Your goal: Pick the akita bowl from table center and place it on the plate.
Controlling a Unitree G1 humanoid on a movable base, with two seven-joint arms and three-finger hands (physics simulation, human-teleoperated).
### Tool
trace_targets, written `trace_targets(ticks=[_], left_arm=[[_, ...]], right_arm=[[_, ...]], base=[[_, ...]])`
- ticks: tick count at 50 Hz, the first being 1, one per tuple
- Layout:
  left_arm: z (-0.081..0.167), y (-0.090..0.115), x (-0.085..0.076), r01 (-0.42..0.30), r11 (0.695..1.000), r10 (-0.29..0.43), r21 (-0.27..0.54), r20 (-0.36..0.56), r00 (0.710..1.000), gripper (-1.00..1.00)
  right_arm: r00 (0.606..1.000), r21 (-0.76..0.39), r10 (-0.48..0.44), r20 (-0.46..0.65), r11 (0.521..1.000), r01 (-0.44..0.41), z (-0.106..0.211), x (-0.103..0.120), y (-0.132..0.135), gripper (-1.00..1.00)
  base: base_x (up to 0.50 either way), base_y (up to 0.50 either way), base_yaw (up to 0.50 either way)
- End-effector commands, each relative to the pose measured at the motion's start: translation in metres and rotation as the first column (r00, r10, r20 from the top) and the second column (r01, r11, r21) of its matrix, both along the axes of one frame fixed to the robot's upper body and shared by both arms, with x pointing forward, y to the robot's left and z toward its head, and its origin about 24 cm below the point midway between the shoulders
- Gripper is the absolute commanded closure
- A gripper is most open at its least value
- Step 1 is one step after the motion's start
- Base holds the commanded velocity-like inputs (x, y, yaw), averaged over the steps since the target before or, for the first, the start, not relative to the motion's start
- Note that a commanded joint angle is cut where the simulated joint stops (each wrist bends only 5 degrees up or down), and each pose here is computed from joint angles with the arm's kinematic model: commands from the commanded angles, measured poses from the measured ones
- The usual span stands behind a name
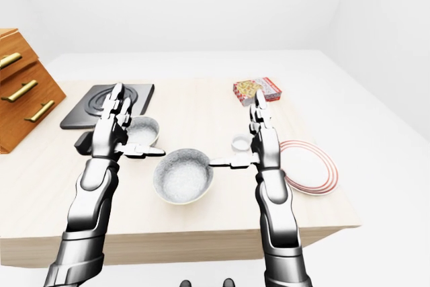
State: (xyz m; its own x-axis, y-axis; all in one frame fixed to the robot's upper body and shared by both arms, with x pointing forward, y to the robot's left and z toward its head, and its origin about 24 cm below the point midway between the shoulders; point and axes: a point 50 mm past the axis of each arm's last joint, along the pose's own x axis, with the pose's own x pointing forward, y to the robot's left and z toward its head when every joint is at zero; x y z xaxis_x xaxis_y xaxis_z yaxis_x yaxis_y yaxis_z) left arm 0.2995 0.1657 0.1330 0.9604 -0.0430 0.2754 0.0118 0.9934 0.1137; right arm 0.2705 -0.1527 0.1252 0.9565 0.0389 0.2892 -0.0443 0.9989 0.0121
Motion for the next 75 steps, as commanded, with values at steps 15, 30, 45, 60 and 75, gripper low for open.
trace_targets(ticks=[15,30,45,60,75], left_arm=[[0.0,0.003,-0.002,-0.015,1.0,0.015,-0.002,0.003,1.0,-1.0],[-0.013,0.038,0.019,-0.118,0.892,0.173,0.437,-0.087,0.981,-1.0],[-0.039,0.071,0.051,-0.068,0.611,0.322,0.789,-0.169,0.932,-1.0],[-0.082,0.068,0.066,0.098,0.493,0.365,0.864,-0.308,0.878,-1.0],[-0.107,0.061,0.061,0.214,0.437,0.385,0.874,-0.397,0.834,-1.0]], right_arm=[[0.999,-0.02,-0.024,-0.022,1.0,0.024,-0.005,0.001,-0.001,-1.0],[1.0,-0.029,-0.018,-0.025,0.999,0.017,-0.006,0.0,-0.001,-1.0],[0.999,-0.037,-0.019,-0.043,0.999,0.017,-0.01,-0.001,-0.002,-1.0],[0.999,-0.044,-0.017,-0.043,0.999,0.015,-0.01,0.002,0.001,-1.0],[0.999,-0.046,-0.008,-0.053,0.999,0.005,-0.013,0.002,0.002,-1.0]], base=[[0.1,-0.04,0.0],[0.0,0.0,0.0],[0.0,0.0,0.0],[0.0,0.0,0.0],[0.0,0.0,0.0]])
